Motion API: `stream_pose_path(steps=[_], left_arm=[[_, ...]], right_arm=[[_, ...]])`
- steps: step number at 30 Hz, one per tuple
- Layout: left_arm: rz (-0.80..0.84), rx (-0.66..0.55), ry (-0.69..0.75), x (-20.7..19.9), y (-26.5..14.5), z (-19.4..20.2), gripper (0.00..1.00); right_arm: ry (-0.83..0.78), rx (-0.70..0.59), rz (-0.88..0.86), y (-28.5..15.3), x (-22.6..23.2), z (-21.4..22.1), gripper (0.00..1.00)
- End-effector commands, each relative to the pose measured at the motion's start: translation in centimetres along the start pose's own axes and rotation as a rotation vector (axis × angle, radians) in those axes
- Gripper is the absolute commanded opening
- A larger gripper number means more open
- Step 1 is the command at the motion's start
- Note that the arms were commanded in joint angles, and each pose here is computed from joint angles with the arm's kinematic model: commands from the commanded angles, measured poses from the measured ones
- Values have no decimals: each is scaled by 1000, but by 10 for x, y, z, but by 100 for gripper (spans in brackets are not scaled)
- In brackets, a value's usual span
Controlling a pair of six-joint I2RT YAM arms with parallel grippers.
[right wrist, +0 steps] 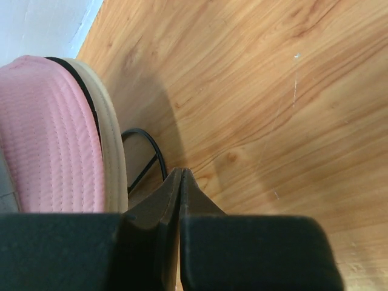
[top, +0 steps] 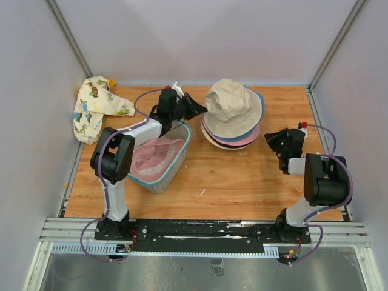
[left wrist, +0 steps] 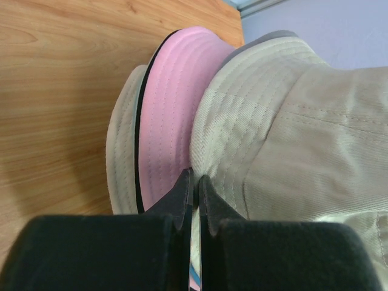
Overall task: Stack the hats
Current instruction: Stack the hat on the hat.
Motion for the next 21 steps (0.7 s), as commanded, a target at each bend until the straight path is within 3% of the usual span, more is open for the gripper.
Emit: stream_pose_path(steps=[1,6,11,14,21], left_arm=[[-81,14,23,18,0,2,0],[-34,-13,32,8,-4,-3,0],[-14,-28,55,1,-7,-8,0],[-13,-33,68,-2,-8,-10,0],[-5,-35,90,-9,-11,-14,0]], right_arm=[[-22,-40,-44,-5,6,1,1],[-38,-113,-72,-28,29,-21,5],[-47,-203,-149,-57,61,-49,37],[-40,-205,-236,-62,82,-61,49],[37,-135,-453,-47,110,-68,53]])
Point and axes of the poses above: each gripper's point midway between its finger pads, its own y axis out along the fingers, its own x axis along the line the jaws close on, z = x × y, the point moved 9 cm from there along -y, back along the fingers, and after that the axes turned 2 degrees about y, right-handed, at the moved point
